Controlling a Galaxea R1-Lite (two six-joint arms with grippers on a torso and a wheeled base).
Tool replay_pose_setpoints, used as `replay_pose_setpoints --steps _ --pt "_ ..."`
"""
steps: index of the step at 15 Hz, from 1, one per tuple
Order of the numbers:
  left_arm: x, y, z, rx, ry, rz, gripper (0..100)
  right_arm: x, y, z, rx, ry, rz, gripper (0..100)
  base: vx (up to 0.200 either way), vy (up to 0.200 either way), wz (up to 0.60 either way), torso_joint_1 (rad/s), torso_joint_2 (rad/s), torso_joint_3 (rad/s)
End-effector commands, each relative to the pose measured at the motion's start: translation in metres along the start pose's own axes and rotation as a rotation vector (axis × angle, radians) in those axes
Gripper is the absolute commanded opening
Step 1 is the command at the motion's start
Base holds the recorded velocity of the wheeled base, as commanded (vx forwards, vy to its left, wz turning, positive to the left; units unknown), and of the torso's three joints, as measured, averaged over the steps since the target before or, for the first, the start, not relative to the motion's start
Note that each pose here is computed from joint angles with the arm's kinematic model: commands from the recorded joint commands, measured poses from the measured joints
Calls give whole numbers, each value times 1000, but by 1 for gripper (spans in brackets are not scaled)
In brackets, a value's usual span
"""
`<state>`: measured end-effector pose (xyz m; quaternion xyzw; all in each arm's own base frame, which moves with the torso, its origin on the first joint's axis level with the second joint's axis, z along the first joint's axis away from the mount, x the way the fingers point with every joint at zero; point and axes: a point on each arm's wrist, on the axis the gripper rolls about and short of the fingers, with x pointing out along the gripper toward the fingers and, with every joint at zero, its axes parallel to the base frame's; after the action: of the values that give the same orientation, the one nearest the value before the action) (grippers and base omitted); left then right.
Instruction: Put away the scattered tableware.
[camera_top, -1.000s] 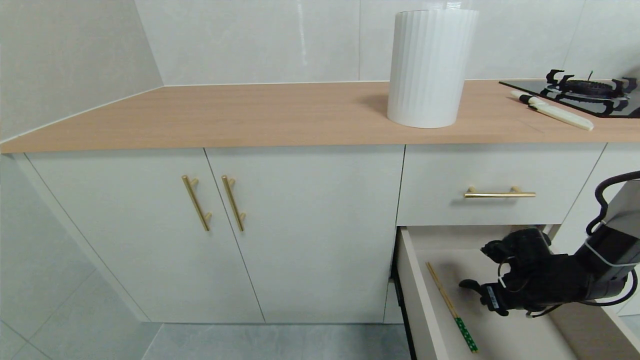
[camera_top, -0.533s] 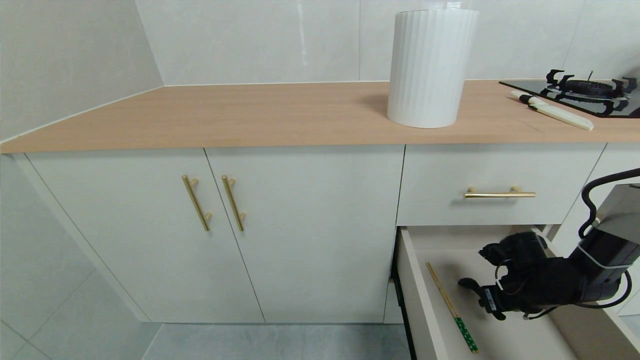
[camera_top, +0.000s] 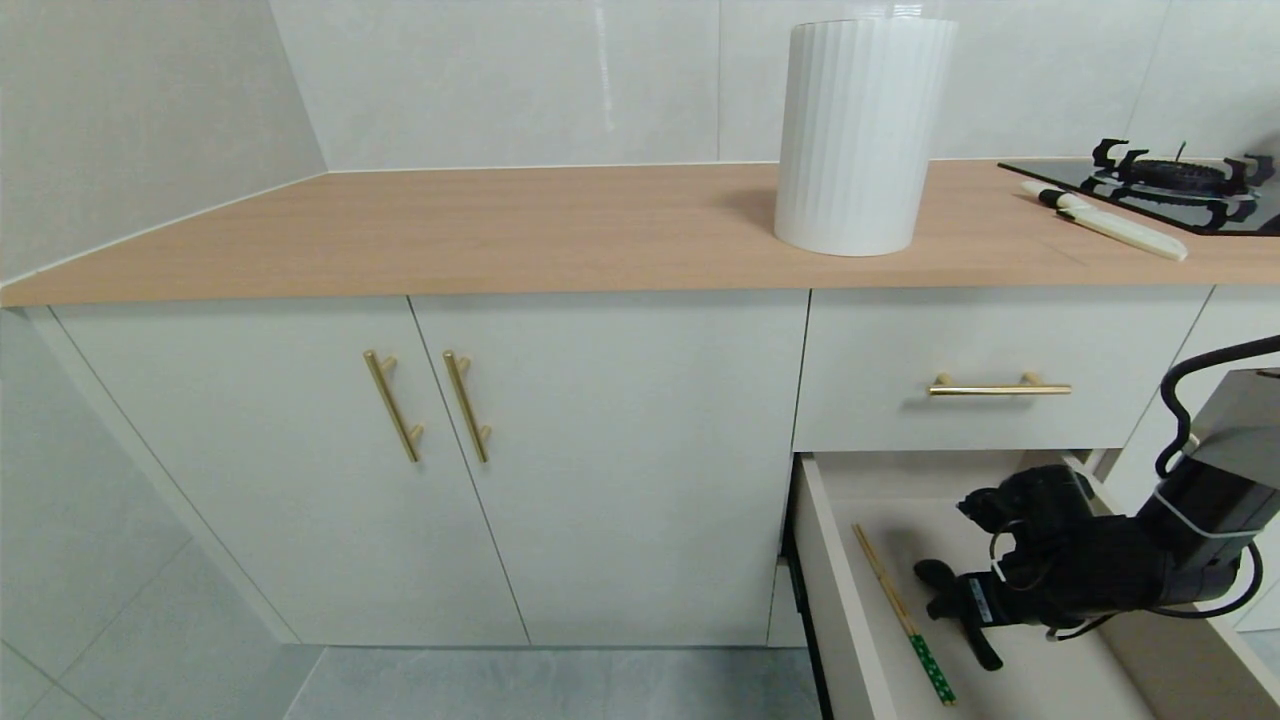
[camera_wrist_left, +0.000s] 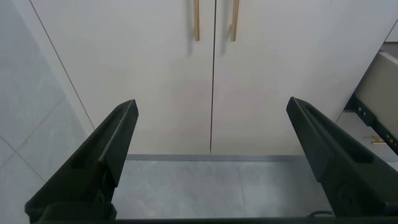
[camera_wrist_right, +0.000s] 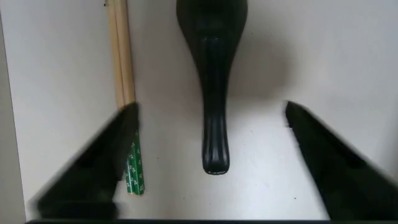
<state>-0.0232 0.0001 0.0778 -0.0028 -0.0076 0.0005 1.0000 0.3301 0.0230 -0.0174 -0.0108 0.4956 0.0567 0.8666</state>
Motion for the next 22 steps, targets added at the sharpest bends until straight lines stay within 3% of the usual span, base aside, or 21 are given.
replay_pose_setpoints --steps 1,5,8,11,13,17,22 --pt "0 0 0 -1 0 0 100 -6 0 3 8 -20 1 100 0 0 0 0 0 0" --pt "0 0 0 -1 0 0 100 -39 1 12 29 -101 -1 100 0 0 0 0 0 0" --pt "0 0 0 -2 0 0 100 -98 5 9 27 -233 -39 100 0 0 0 0 0 0" --pt "0 0 0 -1 0 0 100 -162 12 -11 13 -378 -44 100 0 0 0 0 0 0" --pt "0 0 0 -1 0 2 100 -202 17 -41 -2 -473 -38 100 0 0 0 0 0 0" --pt "0 0 0 -1 0 0 100 -228 16 -65 7 -550 -104 100 0 0 0 0 0 0" --pt "0 0 0 1 0 -1 100 -228 19 -68 -4 -530 -92 100 -120 0 0 0 0 3"
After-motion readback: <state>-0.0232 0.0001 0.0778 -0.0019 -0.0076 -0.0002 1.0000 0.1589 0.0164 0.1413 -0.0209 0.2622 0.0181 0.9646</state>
